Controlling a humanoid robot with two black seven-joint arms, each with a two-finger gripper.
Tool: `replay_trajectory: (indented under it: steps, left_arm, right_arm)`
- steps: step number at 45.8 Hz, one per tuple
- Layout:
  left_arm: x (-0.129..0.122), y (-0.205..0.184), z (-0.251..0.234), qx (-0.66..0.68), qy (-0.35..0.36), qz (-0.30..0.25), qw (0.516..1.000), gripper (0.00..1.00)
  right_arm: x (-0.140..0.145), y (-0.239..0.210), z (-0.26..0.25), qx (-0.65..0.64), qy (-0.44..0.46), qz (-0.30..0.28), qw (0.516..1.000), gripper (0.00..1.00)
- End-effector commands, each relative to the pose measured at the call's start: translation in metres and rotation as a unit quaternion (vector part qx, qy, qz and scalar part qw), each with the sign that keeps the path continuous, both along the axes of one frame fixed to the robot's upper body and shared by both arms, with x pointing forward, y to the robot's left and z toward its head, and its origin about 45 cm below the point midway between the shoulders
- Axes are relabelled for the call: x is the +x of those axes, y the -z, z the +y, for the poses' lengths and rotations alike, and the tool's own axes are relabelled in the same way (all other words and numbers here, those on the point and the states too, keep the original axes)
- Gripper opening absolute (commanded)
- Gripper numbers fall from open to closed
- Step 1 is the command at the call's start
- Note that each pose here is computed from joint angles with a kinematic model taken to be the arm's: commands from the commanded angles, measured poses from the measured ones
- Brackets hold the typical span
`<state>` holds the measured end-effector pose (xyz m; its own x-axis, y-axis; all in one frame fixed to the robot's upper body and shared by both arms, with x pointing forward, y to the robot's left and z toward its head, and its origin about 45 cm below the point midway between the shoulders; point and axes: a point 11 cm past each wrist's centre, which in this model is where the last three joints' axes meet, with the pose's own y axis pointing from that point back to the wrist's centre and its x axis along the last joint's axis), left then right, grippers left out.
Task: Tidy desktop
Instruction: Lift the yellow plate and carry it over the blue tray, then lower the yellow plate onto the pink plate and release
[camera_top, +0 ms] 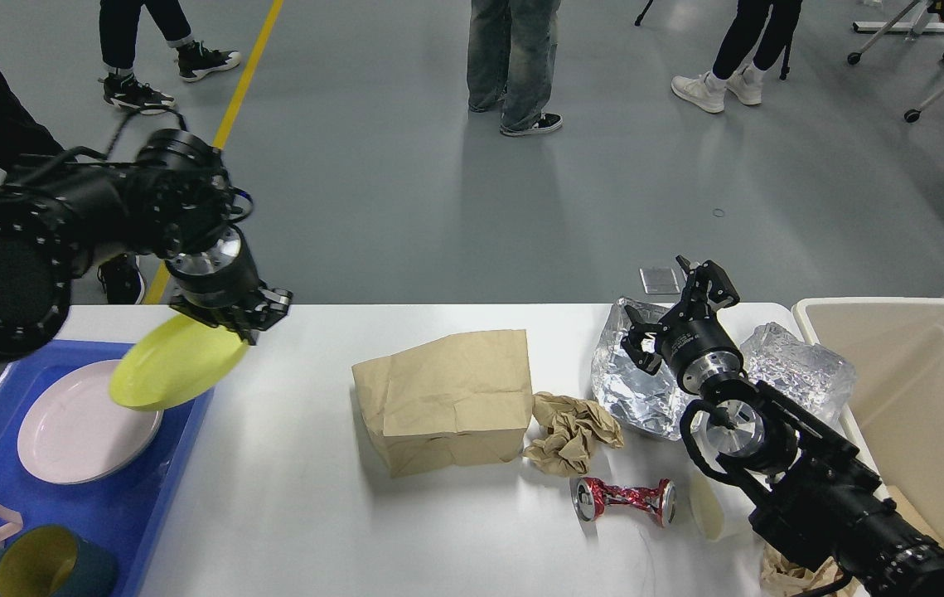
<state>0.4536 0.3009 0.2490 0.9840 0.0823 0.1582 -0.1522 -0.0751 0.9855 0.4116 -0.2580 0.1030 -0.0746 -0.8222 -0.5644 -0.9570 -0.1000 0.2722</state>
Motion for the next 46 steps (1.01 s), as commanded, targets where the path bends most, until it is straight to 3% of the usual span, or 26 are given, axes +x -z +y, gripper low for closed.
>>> replay_trajectory:
  steps: [1, 21, 46]
  left_arm:
    - [-0.006, -0.009, 0.057, 0.008, -0.056, -0.011, 0.998, 0.0]
    - [-0.032, 0.043, 0.149, 0.066, -0.129, -0.072, 0.987, 0.0]
    - [-0.033, 0.069, 0.144, 0.072, -0.121, -0.092, 0.986, 0.0]
  right_arm:
    - [0.0, 0.0, 0.0, 0.0, 0.0, 0.0, 1.0, 1.0]
    - [0.0, 0.0, 0.0, 0.0, 0.0, 0.0, 1.0, 1.0]
    - [0.0, 0.0, 0.0, 0.0, 0.0, 0.0, 1.0, 1.0]
